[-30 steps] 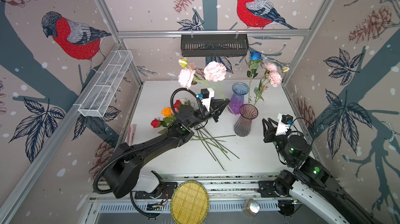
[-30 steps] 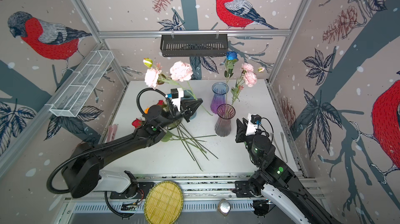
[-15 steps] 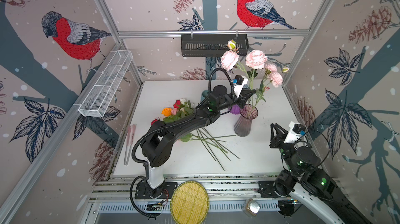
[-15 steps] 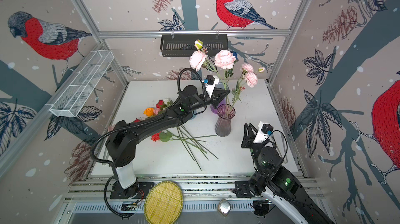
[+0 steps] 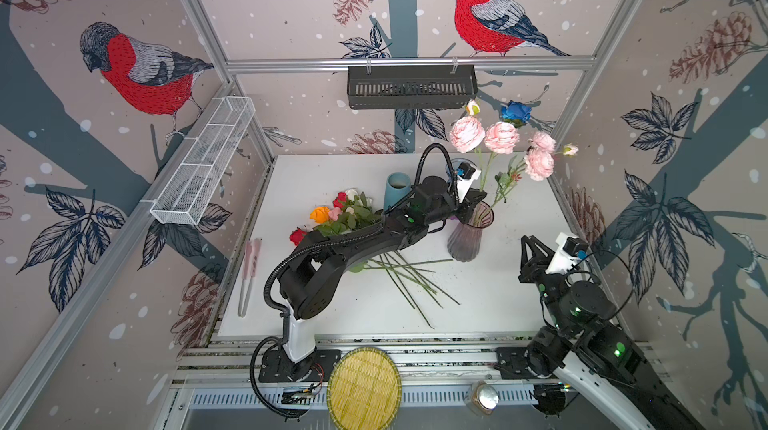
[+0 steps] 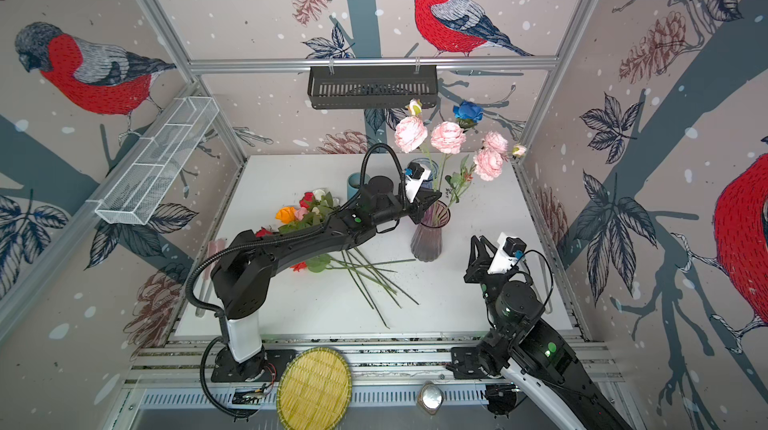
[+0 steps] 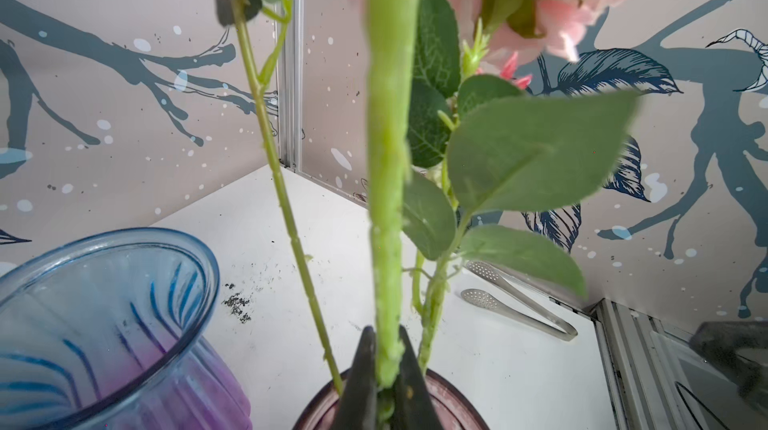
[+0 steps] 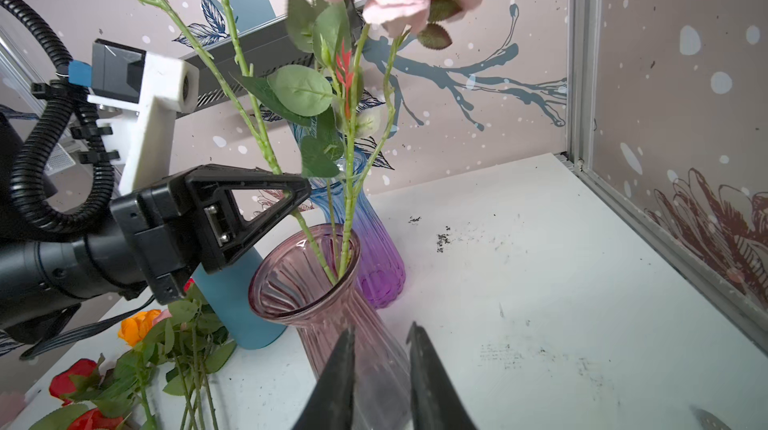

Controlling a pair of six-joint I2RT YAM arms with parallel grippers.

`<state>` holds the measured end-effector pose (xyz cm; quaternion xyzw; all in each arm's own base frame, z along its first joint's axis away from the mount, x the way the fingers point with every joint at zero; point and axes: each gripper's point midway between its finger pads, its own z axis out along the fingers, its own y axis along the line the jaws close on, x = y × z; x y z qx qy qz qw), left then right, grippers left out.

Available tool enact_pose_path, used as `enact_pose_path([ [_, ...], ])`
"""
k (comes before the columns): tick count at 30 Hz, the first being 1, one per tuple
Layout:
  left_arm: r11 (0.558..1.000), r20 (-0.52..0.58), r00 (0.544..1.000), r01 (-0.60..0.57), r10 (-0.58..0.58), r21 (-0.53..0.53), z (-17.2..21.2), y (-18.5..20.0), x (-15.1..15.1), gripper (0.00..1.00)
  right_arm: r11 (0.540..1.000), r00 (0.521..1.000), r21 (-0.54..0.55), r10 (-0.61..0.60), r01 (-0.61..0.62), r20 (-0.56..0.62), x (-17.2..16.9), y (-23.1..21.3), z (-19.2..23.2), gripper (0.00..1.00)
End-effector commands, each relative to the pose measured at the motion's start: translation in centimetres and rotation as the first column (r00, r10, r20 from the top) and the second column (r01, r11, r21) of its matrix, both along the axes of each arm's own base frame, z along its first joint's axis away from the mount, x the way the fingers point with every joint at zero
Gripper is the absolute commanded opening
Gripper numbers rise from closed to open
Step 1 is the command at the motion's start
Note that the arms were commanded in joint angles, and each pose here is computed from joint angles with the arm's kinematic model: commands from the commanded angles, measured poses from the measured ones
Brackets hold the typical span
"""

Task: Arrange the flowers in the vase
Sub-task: 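Carry the pink rose over the mauve vase and lower it in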

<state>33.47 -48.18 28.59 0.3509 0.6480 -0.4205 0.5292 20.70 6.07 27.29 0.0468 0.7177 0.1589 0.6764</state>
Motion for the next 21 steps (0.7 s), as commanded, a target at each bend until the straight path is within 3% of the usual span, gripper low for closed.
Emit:
enact_pose_path([
  [1,0.999,0.052,0.999,-0.004,0.007,-0.052,2.0,0.4,-0.4,0.0,1.0,0.999,0.016,0.015,-0.016,0.03,0.0,0.3,0.8,0.25],
  [15,0.989,0.095,0.995,0.034,-0.02,-0.145,7.4,2.9,-3.2,0.0,1.0,1.0,0.012,0.016,-0.016,0.026,0.1,0.3,0.7,0.26],
  [21,0.989,0.074,0.997,0.038,-0.027,-0.143,6.6,3.1,-3.5,0.0,1.0,0.999,0.012,0.02,-0.02,0.025,0.1,0.4,0.7,0.27],
])
